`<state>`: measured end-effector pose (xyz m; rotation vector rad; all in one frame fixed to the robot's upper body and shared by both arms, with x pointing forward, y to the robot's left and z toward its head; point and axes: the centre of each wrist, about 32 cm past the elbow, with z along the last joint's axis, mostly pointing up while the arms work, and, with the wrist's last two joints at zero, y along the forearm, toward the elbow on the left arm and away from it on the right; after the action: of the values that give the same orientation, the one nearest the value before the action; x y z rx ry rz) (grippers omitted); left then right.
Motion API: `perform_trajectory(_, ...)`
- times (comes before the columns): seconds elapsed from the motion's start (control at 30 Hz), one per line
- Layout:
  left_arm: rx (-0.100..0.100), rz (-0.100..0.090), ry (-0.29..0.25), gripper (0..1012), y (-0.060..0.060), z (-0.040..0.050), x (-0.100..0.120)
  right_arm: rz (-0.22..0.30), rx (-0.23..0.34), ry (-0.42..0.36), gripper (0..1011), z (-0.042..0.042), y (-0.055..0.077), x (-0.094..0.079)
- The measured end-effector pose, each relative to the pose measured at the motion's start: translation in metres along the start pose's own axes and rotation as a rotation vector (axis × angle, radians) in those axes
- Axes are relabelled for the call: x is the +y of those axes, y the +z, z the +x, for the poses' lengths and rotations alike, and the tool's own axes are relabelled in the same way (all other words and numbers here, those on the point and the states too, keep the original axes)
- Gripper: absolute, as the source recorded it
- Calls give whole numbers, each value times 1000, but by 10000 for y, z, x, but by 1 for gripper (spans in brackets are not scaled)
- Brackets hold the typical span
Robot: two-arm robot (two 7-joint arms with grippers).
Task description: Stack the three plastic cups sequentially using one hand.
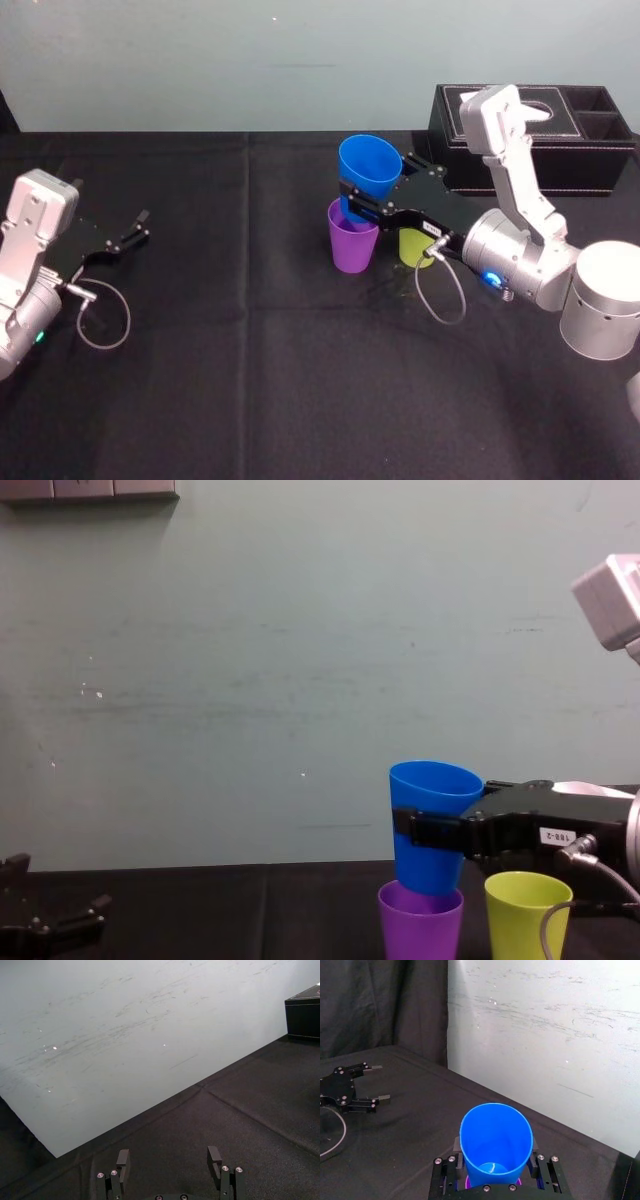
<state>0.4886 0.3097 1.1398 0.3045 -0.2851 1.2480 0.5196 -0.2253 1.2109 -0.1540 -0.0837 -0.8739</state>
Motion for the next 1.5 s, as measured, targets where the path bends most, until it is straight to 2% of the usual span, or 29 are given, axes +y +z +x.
perform_trajectory(0.4, 0, 0, 0, 1011, 0, 0, 0, -10, 10, -5, 720, 16, -42, 81)
perform_trajectory(1.5, 0, 0, 0, 1011, 0, 0, 0, -37, 13, -2, 720, 12, -159, 140)
